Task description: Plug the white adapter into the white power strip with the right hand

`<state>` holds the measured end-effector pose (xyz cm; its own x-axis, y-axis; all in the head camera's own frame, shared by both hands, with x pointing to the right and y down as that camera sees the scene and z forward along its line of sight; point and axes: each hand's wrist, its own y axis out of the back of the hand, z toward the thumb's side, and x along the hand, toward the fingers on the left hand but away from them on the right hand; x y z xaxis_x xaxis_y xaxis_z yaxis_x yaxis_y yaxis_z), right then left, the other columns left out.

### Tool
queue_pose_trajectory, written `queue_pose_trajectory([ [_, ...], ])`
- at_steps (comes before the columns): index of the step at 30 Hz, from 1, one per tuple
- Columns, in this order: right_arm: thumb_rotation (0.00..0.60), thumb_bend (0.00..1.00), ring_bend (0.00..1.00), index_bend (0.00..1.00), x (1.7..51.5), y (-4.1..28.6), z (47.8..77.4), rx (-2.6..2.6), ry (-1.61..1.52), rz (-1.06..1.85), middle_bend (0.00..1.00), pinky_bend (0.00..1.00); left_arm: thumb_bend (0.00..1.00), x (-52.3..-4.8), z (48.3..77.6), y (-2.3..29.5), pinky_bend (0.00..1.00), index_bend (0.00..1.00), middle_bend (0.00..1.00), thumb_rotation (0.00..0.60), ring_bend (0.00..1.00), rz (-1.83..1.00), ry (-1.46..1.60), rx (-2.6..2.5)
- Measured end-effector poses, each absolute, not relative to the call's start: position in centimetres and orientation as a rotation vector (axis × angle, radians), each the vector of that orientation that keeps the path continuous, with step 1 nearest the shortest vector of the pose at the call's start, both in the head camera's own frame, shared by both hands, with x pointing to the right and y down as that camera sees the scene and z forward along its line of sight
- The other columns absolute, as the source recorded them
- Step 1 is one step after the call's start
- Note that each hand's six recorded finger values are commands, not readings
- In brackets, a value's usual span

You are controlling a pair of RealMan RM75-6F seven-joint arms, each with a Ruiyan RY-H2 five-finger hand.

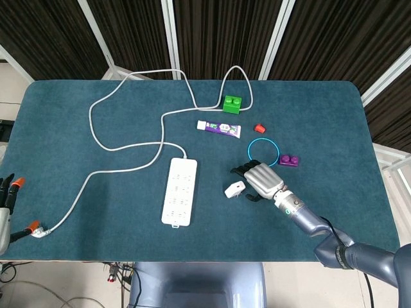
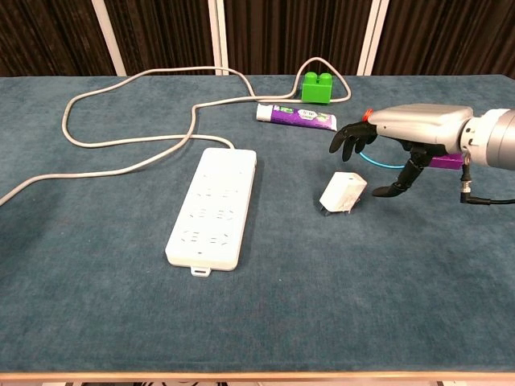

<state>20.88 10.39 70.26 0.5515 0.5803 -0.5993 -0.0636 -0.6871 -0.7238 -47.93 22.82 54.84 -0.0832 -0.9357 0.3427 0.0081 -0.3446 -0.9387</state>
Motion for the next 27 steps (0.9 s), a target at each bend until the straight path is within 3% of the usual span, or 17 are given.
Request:
queue_pose_trajectory([
  [5, 0.6, 0.34, 0.33, 0.25, 20.8, 10.4, 70.5, -2.076, -0.423, 1.15, 0.33, 0.24, 0.1, -47.8, 55.0, 22.9, 0.0, 0.12, 0.0, 0.6, 0.0, -1.542, 1.056, -1.406],
  [17, 0.6, 0.44, 0.36, 0.29, 20.0, 10.7, 71.3, -2.102, -0.432, 1.139, 0.36, 0.24, 0.1, -47.9, 55.1, 22.8, 0.0, 0.12, 0.0, 0.6, 0.0, -1.547, 1.055, -1.401],
  [27, 0.6, 0.45, 0.36, 0.31, 19.7, 11.2, 71.9, -2.099, -0.4, 1.143, 0.37, 0.24, 0.1, -48.0, 55.0, 22.8, 0.0, 0.12, 0.0, 0.6, 0.0, -1.549, 1.058, -1.398],
])
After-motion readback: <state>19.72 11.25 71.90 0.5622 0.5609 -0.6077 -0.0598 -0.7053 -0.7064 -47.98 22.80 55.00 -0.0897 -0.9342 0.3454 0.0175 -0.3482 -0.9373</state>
